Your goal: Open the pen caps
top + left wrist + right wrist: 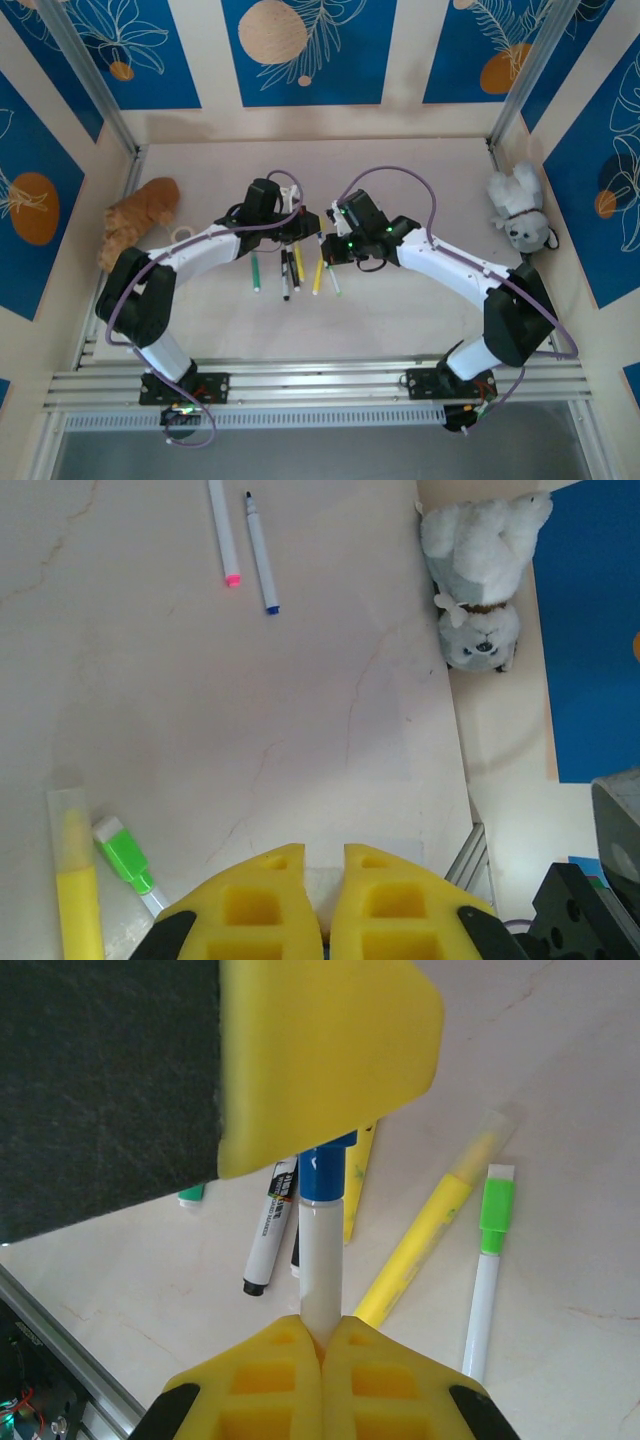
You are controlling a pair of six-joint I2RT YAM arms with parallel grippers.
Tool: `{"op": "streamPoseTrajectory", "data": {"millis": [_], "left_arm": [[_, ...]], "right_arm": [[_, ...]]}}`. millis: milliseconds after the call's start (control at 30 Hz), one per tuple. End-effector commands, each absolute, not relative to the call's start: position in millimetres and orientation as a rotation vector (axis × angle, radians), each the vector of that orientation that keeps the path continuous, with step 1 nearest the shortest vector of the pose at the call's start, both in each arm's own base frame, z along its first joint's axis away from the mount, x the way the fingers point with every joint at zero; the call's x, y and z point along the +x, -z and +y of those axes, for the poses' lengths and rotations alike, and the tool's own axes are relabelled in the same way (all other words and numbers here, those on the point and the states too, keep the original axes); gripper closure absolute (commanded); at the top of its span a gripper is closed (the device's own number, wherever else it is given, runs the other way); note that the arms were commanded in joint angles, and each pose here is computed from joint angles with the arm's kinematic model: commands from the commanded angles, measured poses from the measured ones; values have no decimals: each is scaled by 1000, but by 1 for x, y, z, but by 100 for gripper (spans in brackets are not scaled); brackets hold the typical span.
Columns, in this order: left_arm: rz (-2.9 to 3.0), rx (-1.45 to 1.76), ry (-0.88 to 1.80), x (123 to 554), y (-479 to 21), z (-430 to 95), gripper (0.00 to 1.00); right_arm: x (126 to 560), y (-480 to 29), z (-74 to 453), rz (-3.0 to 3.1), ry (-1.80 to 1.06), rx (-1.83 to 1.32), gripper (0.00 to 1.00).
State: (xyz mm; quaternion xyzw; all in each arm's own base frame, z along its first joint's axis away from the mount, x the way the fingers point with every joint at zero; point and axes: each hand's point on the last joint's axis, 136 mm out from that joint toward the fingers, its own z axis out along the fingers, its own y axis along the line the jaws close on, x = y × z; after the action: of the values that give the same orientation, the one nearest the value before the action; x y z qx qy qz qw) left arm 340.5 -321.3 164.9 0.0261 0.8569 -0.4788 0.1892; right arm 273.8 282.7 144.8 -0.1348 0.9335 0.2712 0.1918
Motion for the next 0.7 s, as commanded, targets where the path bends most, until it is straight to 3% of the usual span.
{"op": "streamPoseTrajectory", "data": {"millis": [0, 133, 600, 667], "left_arm": [[2403, 102, 1346, 340, -168, -326, 100], [2399, 94, 1349, 342, -170, -327, 100], [2398, 90, 1369, 344, -170, -331, 100], [2397, 93, 1370, 343, -171, -330, 100]], "right_arm": [[275, -155, 291, 2598, -805, -392, 98], [273, -154, 295, 2594, -839, -395, 72], [274, -139, 299, 2634, -823, -395, 72], [274, -136, 299, 2641, -818, -390, 76]]}}
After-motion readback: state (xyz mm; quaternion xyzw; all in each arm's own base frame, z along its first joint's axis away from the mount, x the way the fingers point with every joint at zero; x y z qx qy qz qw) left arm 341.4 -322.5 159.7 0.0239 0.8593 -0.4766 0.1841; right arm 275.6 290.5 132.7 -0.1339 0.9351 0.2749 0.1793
